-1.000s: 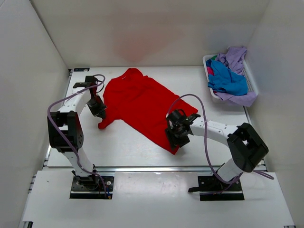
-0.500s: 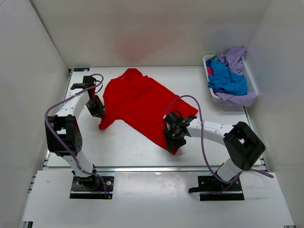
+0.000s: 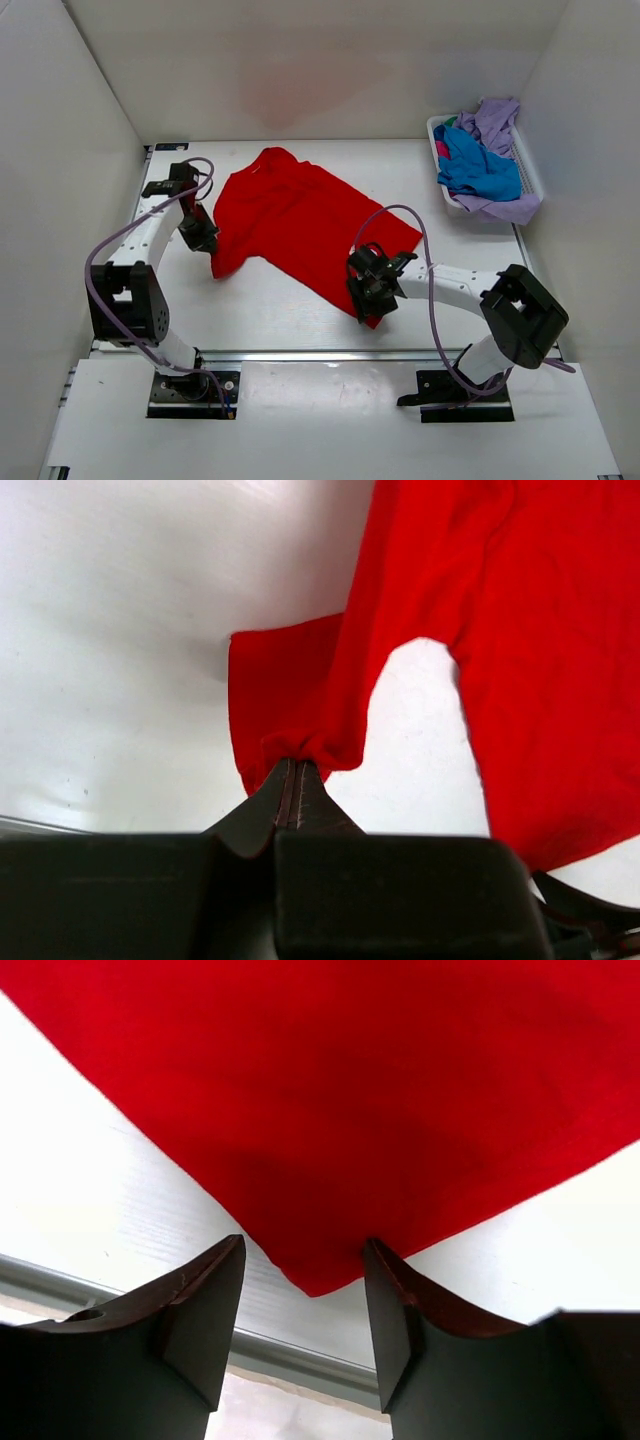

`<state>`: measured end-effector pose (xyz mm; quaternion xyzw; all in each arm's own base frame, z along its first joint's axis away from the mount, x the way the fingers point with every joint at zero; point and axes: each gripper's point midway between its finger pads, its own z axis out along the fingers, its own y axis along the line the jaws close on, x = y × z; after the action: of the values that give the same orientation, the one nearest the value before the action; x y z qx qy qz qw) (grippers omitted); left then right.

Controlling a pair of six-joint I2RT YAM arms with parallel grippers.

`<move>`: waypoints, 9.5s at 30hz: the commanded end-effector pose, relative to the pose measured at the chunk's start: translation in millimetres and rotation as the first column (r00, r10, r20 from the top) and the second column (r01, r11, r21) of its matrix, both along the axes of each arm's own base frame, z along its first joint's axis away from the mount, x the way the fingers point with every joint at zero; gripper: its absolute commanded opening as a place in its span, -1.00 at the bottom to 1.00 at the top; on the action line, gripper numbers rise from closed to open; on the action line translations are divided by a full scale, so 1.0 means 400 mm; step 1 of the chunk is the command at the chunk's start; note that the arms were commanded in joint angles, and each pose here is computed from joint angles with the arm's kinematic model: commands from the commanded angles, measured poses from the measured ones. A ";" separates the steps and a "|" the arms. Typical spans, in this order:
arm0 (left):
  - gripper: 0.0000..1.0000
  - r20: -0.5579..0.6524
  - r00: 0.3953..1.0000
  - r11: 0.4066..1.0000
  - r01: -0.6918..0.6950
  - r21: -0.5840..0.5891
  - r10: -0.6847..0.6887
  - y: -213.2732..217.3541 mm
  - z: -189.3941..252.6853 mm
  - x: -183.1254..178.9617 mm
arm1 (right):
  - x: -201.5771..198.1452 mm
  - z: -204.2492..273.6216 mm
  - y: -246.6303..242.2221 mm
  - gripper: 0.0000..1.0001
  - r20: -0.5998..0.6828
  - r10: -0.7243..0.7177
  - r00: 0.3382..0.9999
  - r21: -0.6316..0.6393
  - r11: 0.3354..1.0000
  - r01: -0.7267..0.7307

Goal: Fold and stack the t-shirts
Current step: Flatten out the tshirt

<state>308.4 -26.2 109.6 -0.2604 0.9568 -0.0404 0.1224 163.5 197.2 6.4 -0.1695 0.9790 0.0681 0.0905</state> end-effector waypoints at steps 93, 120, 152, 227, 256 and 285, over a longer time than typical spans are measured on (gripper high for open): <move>-1.00 0.994 0.099 0.966 -0.249 0.072 -0.049 0.096 1.298 -0.122 | 0.383 1.273 -0.236 -1.00 0.924 -0.322 0.205 0.337 0.941 -0.042; -1.00 0.985 0.159 0.982 -0.165 0.097 -0.070 -0.016 1.200 0.332 | 0.716 1.229 -0.127 -1.00 0.913 -0.322 0.252 0.374 0.905 -0.201; -1.00 0.318 0.946 0.992 -0.094 0.078 0.065 0.036 0.204 -0.018 | 0.505 0.584 -0.236 -0.99 0.669 -0.245 0.702 0.335 0.942 0.010; -1.00 0.943 0.178 0.951 -0.082 0.298 -0.280 0.021 1.130 -0.039 | 0.406 1.262 -0.332 -1.00 0.947 -0.241 0.214 0.261 0.963 -0.065; -1.00 0.941 0.051 0.934 -0.112 0.338 -0.334 0.012 1.270 0.151 | 0.646 1.308 -0.247 -0.99 0.989 -0.111 0.101 0.119 0.990 -0.081; -1.00 0.573 0.786 0.940 0.333 -0.076 -0.232 -0.146 0.073 -0.364 | 0.140 0.193 -0.285 -0.99 0.263 -0.382 0.886 0.283 0.908 0.308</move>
<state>186.7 -75.9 153.5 -0.0839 0.8904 -0.1835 0.4080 227.8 78.3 85.0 -0.0050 0.9467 0.1375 0.2913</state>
